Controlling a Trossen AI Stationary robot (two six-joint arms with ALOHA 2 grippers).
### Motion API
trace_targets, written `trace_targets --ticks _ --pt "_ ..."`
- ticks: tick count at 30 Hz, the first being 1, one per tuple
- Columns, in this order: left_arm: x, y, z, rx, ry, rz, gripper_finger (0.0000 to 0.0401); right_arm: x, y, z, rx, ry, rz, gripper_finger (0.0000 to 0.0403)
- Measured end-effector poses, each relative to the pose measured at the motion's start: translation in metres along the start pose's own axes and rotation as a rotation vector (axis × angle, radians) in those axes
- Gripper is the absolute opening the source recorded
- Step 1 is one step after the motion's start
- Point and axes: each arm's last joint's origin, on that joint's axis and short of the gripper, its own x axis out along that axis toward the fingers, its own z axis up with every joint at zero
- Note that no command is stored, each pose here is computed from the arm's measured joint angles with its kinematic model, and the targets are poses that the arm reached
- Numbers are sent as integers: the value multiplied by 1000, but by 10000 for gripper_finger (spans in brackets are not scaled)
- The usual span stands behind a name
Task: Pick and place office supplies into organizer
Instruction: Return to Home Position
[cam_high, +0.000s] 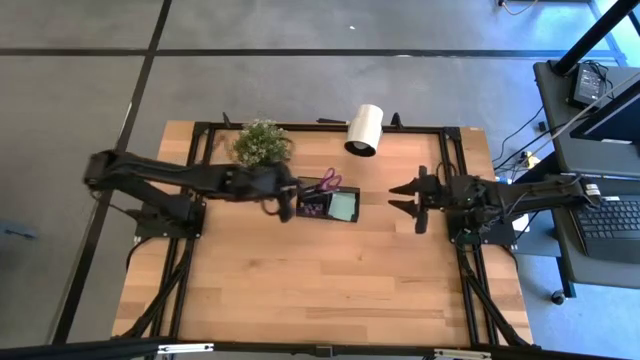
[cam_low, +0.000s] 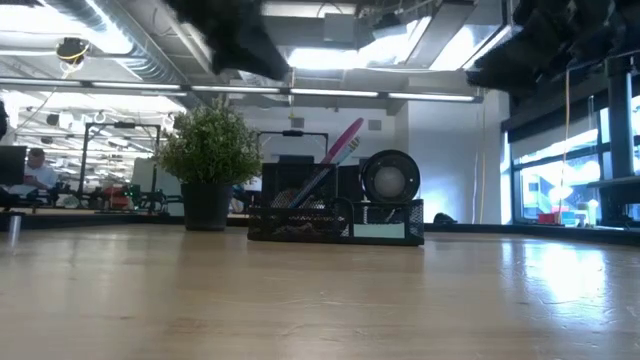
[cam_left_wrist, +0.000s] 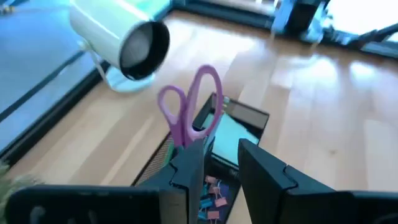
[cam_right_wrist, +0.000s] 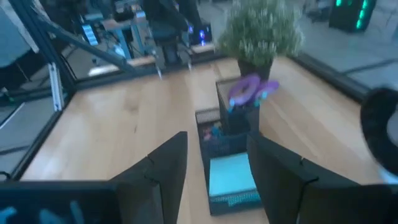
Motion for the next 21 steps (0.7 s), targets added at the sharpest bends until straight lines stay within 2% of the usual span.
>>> trace_targets --ticks 10,16,21 --pt "-66 37 -44 -74 -191 -76 93 -27 -13 11 25 -154 -53 171" --pt "-93 51 -58 -120 -312 -110 91 -41 -19 10 31 -188 -84 171" --pt "-107 60 -66 -108 -389 -122 91 -47 -20 10 28 -210 -82 171"
